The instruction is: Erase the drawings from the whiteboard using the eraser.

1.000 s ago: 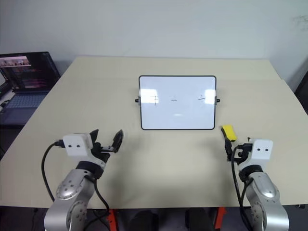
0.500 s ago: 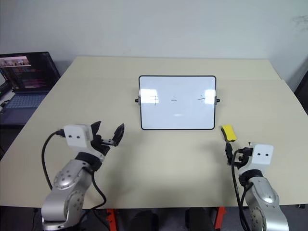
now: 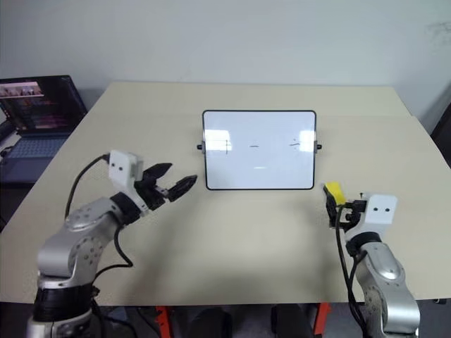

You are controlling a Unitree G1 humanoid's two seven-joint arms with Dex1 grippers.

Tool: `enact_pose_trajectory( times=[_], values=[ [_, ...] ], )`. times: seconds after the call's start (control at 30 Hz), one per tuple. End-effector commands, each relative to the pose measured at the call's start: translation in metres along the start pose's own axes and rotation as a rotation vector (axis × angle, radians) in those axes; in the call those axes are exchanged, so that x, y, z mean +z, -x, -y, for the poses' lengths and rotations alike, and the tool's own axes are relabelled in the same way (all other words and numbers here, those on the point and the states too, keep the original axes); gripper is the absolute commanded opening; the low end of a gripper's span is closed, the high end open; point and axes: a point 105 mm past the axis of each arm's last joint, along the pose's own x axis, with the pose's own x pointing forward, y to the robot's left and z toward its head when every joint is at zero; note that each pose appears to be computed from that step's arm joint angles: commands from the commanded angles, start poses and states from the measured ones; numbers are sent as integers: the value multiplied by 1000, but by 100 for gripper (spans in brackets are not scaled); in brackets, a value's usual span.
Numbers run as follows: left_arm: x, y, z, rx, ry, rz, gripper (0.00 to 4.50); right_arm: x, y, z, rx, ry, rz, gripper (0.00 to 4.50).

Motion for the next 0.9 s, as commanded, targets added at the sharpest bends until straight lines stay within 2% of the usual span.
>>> enact_pose_trajectory(
  times=[0.03,0.2,0.4,0.73,0.9],
  values=[
    [10,-3,13,-129,-7,-24,450,8,-3,0,18,2,25,445],
    [9,-2,19,-219,1,-72,450,11,-6,-1,26,6,36,445],
    [14,-3,20,-238,-29,-67,450,11,-7,-1,27,7,38,445],
    [39,-9,20,-239,-65,66,450,12,-10,0,19,6,43,445],
    [37,-11,21,-238,-64,72,450,12,-12,-1,20,4,46,445]
  ],
)
